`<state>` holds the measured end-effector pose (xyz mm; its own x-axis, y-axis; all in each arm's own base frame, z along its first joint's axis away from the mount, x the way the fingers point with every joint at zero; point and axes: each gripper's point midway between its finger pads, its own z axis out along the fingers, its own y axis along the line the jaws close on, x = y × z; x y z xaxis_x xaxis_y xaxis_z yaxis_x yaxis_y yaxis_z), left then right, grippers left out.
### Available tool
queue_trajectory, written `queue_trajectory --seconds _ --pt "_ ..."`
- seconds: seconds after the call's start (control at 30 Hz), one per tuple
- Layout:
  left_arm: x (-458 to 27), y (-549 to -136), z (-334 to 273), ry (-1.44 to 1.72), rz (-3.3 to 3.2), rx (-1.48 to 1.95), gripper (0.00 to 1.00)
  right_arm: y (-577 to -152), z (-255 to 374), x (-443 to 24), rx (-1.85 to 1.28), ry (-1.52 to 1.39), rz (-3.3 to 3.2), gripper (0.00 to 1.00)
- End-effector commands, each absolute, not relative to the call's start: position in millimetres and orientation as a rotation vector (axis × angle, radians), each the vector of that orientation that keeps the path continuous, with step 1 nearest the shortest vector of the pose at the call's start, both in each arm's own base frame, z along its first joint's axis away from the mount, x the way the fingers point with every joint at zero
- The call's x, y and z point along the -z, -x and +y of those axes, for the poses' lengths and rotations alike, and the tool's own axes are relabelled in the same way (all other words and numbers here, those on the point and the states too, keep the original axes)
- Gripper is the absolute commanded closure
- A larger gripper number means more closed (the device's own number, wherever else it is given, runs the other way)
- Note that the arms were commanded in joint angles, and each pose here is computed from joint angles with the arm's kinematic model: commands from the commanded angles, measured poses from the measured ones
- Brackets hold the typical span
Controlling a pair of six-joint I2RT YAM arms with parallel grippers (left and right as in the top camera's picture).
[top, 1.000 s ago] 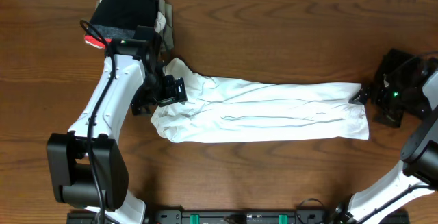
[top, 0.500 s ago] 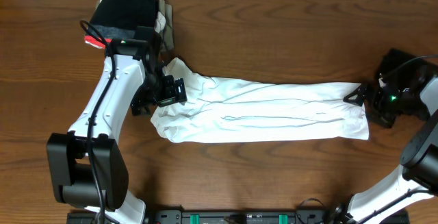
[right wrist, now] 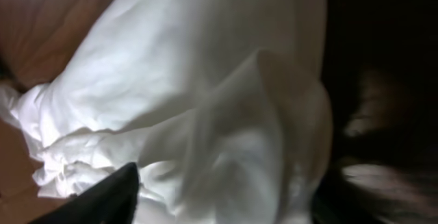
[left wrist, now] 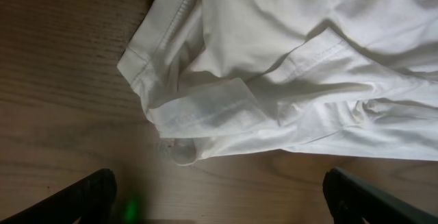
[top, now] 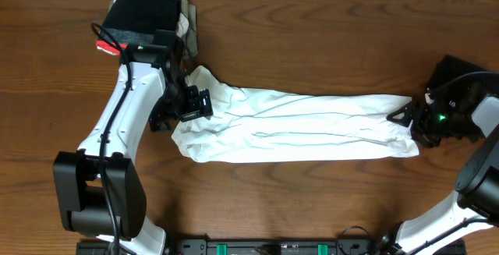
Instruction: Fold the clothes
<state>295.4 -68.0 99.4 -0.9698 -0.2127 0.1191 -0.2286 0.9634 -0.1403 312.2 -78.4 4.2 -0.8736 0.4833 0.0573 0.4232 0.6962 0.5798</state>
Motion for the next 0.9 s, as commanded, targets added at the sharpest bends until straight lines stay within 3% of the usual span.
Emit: queue_trajectory --seconds 0.0,0.3,0.37,0.4,0.43,0.47,0.87 --pt "-100.0 -295.7 -64.7 -0.319 -3.016 -0.215 0.02 -248.6 -78.9 59.9 -0.697 -0.902 3.117 0.37" --pt "-100.1 -294.9 -64.6 -0.319 -3.013 -0.214 0.02 -247.4 -95.4 60.9 -0.616 -1.012 3.1 0.53" --pt "-100.1 -294.8 -64.6 -0.319 -3.012 -0.213 0.02 -247.5 -99.8 60.9 -0.596 -1.05 3.091 0.65" --pt "-100.1 -294.8 -64.6 -0.319 -3.012 -0.213 0.02 -247.6 -102.1 60.9 -0.579 -1.074 3.087 0.84" --pt "-100.1 -294.5 -64.6 -0.319 -3.011 -0.213 0.02 -248.0 -103.9 60.8 -0.564 -1.096 3.084 0.96" --pt "-100.1 -294.1 -64.5 -0.319 -3.009 -0.212 0.02 -248.5 -105.9 60.7 -0.547 -1.112 3.082 0.99" --pt "-100.2 -293.5 -64.5 -0.32 -3.007 -0.211 0.02 -252.7 -130.5 53.3 -0.344 -1.211 3.087 0.99"
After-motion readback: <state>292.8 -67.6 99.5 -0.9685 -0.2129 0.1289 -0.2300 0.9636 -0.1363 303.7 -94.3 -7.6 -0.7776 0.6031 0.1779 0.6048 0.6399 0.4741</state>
